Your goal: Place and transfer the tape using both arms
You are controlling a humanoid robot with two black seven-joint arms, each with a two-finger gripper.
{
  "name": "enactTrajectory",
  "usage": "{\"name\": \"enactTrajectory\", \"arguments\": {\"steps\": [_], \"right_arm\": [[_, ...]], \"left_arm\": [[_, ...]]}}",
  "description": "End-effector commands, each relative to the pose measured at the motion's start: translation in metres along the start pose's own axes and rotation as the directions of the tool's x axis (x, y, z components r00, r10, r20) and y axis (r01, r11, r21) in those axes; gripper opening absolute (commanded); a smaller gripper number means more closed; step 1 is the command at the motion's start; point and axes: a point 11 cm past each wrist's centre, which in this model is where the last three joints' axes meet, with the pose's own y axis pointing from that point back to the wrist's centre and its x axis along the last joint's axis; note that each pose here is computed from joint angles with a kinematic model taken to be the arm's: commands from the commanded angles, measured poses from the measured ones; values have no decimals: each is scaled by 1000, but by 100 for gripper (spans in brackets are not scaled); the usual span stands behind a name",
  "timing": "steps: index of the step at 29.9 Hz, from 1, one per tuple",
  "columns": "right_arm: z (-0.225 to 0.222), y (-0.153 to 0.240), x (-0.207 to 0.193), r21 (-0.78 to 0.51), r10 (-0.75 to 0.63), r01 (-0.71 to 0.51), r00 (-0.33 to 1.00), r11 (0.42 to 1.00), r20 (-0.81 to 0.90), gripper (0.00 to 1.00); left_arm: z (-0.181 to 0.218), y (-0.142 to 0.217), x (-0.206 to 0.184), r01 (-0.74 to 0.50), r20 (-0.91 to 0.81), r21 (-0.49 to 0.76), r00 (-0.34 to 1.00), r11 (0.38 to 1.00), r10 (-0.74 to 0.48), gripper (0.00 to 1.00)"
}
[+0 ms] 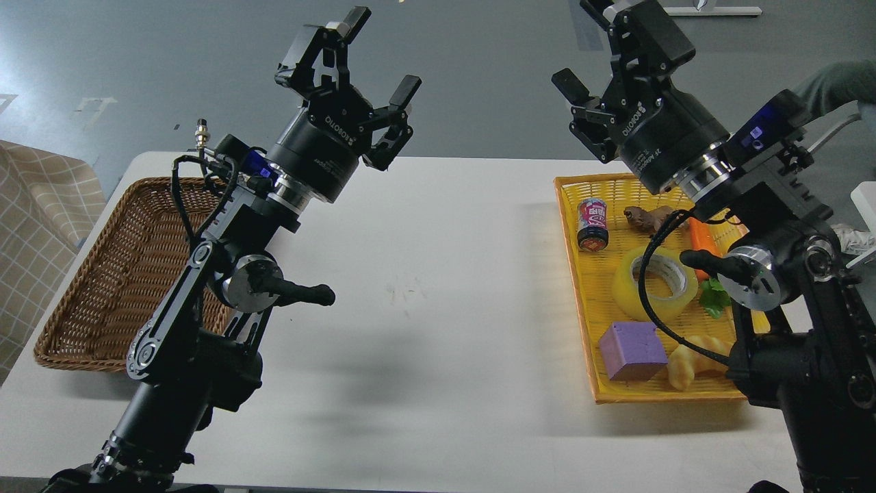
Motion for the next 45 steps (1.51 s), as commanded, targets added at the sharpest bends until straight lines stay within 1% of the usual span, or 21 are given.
{"name": "enactTrajectory", "arguments": {"steps": [1, 23, 29, 36, 38, 42, 45], "right_arm": [[0, 0, 1, -4, 3, -3, 1000, 1000, 0, 100], [-8, 5, -2, 26, 3, -2, 1000, 1000, -7, 100], [-12, 5, -5, 37, -5, 5, 1000, 999, -12, 100], [-11, 5, -4, 35, -2, 3, 1000, 999, -11, 100], [-12, 5, -3, 35, -1, 1, 1000, 999, -11, 100], [-11, 6, -4, 36, -1, 2, 1000, 999, -10, 100], [-8, 9, -5, 28, 0, 0, 1000, 1000, -5, 100]], "left_arm": [[0, 0, 1, -3, -1, -6, 1000, 1000, 3, 98], [0, 0, 2, -13, 0, -2, 1000, 1000, 13, 98], [6, -1, 1, -23, -7, -18, 1000, 1000, 23, 98], [9, -2, -2, -6, -27, -32, 1000, 999, 5, 98], [8, -3, -4, 3, -25, -18, 1000, 1000, -3, 98], [5, -4, -14, 59, -21, 47, 998, 997, -58, 98], [5, -3, -15, 63, -21, 60, 998, 996, -62, 98]]}}
